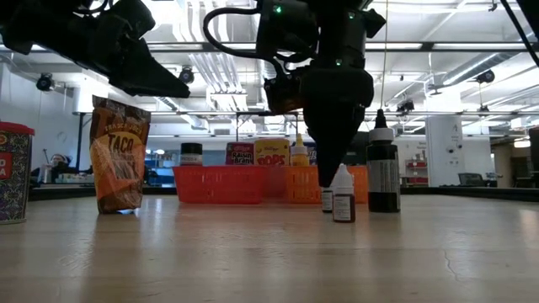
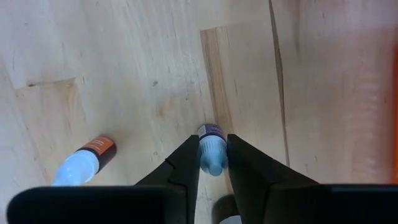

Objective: Pick & Place Kitchen Items
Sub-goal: Put the small violet food coloring bottle into the orange bin

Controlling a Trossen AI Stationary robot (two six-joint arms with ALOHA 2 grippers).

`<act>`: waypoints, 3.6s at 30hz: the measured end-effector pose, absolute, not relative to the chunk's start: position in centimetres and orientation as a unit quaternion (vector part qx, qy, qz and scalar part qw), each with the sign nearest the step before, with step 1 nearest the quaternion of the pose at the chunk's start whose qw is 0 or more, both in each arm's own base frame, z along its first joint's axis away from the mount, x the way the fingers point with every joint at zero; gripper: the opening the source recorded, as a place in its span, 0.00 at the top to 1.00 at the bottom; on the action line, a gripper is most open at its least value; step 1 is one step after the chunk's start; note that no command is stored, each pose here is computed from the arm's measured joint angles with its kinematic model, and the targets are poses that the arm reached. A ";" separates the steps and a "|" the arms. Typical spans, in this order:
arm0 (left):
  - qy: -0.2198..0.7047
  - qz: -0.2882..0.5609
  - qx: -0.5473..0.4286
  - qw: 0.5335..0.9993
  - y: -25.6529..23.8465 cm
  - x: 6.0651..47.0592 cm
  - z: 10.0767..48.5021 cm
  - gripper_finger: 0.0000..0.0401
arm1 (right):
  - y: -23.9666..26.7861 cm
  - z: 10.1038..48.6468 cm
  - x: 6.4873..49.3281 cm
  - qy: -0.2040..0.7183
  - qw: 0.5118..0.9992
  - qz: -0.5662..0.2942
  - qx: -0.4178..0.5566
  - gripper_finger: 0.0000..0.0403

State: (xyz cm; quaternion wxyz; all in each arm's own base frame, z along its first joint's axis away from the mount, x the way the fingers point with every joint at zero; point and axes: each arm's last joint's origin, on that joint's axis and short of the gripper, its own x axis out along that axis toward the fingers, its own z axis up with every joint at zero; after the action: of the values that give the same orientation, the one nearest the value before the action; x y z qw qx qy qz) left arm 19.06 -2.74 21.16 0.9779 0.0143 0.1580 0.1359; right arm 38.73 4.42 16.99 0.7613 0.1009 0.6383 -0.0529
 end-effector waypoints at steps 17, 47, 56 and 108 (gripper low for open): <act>0.158 0.136 0.014 0.978 -2.7 19.1 21.2 0.58 | -1.1 26.5 35.5 0.563 0.813 -0.098 0.108 0.84; 0.172 0.138 0.009 0.975 -2.7 19.0 20.9 0.58 | -6.2 22.2 31.2 0.581 0.774 -0.200 0.154 0.85; 0.175 0.138 0.010 0.975 -2.7 18.9 20.8 0.58 | -6.2 21.6 31.2 0.571 0.778 -0.206 0.163 0.84; 0.175 0.138 0.010 0.975 -2.7 18.9 20.8 0.58 | -6.8 17.8 30.0 0.560 0.775 -0.216 0.198 0.82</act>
State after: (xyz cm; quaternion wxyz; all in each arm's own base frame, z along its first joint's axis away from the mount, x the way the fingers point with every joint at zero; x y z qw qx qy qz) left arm 18.94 -2.71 20.81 0.9748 0.0103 0.1749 0.1383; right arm 30.01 -6.77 17.80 0.7750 0.1975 0.5601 -0.2159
